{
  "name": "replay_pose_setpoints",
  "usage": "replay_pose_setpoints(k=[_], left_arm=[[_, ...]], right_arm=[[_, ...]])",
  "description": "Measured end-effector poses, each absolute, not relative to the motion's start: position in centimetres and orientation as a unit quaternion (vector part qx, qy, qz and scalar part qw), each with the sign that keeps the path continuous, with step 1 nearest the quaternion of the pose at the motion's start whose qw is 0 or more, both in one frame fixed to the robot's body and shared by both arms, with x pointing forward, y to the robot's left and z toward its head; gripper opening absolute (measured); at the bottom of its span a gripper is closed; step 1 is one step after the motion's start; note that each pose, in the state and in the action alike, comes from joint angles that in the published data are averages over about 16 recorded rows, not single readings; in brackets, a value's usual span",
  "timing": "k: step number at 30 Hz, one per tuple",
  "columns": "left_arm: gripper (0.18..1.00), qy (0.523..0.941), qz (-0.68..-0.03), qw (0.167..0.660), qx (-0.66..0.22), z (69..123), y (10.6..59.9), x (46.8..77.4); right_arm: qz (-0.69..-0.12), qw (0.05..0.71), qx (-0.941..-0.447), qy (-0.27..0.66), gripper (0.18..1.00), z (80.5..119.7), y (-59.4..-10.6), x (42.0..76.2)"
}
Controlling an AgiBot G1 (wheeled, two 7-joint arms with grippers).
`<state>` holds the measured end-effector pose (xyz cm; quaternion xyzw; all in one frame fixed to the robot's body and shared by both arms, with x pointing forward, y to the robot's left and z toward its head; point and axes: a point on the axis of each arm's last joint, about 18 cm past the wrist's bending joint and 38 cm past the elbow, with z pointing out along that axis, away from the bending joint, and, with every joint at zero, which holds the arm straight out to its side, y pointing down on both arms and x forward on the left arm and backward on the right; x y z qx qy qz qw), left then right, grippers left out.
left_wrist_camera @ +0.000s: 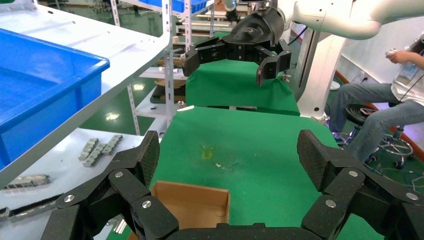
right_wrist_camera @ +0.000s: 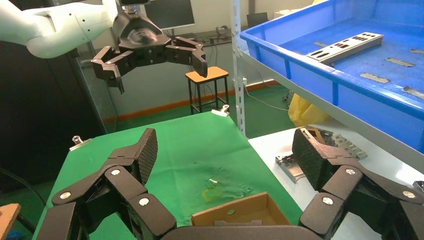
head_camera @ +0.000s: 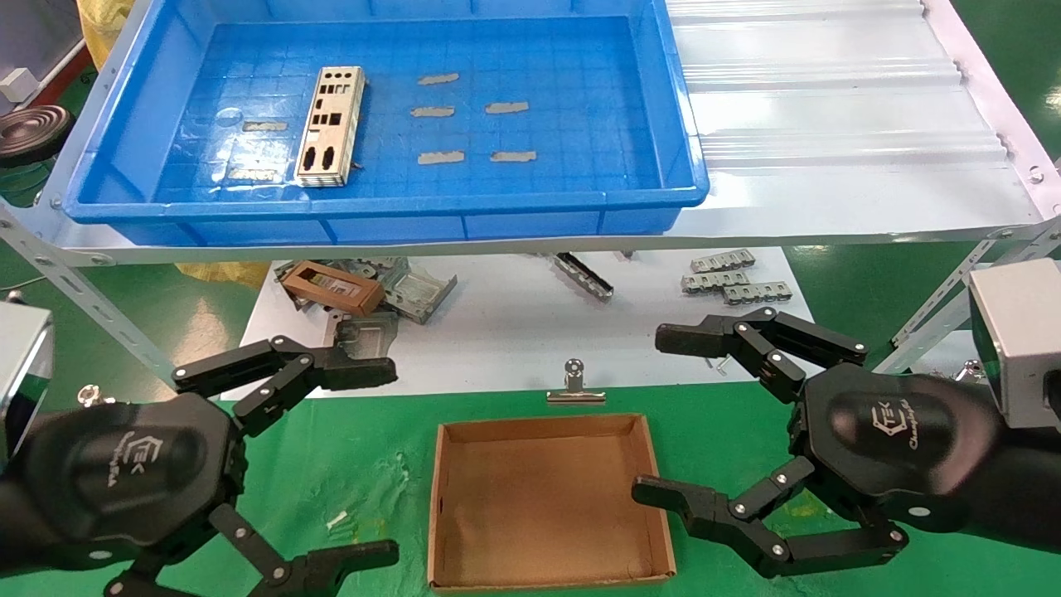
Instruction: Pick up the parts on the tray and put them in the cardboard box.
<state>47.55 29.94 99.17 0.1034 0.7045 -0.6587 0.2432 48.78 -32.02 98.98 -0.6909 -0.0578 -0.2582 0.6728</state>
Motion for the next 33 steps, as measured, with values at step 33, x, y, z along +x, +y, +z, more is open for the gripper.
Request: replay_pose_setpoints(k=[33], left_arm=[[1.001,0.704,-0.659,0.243,0.103,99.17,29.94,47.55]], right_arm=[[-0.258,0.673,-0.691,-0.058,0.928,98.98,-32.02,48.79]])
